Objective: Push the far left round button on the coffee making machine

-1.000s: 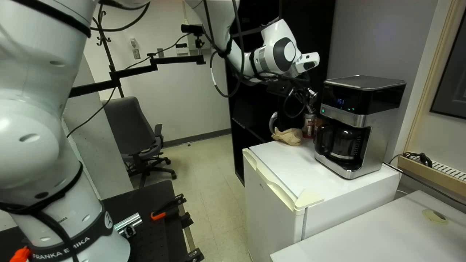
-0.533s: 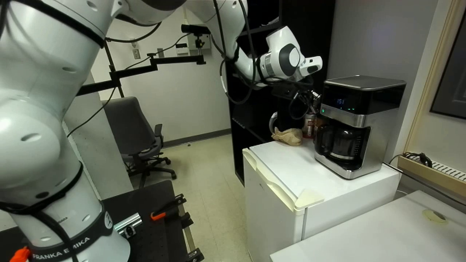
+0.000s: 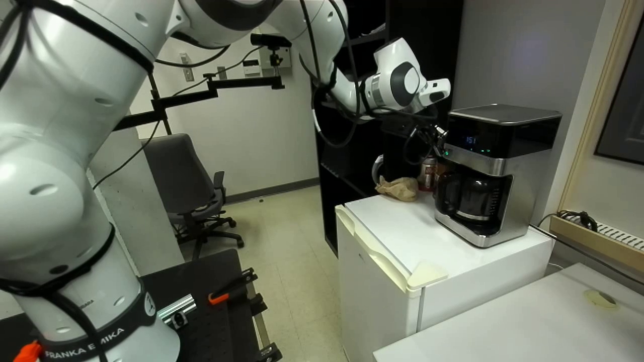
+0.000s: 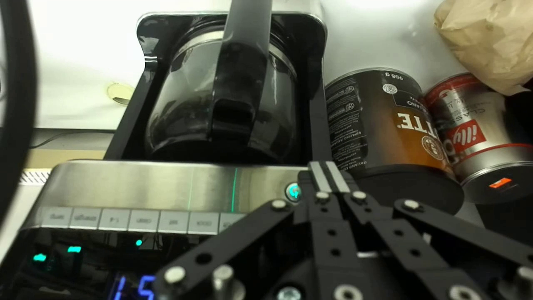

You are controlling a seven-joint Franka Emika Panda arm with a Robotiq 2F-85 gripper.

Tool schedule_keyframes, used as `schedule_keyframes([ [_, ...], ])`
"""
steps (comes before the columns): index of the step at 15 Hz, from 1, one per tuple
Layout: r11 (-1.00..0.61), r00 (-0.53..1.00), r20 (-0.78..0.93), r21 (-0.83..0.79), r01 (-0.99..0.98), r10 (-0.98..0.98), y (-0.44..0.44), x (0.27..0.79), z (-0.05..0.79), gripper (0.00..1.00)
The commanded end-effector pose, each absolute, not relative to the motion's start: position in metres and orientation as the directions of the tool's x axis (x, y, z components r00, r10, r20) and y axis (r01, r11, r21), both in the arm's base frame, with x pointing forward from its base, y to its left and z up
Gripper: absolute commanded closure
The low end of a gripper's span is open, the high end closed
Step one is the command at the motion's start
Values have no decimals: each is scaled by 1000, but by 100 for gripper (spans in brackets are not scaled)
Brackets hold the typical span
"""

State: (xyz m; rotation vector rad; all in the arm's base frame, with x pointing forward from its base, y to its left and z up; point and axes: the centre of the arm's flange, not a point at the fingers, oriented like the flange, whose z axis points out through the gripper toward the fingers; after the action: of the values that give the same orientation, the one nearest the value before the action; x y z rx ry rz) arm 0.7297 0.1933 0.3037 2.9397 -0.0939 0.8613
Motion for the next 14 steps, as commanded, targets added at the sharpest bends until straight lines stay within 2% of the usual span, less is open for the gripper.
schedule_keyframes([
  [1, -993, 837, 544, 62, -101, -51, 195, 747, 306, 100],
  [14, -990, 836, 541, 40, -136, -93, 175, 738, 310, 100],
])
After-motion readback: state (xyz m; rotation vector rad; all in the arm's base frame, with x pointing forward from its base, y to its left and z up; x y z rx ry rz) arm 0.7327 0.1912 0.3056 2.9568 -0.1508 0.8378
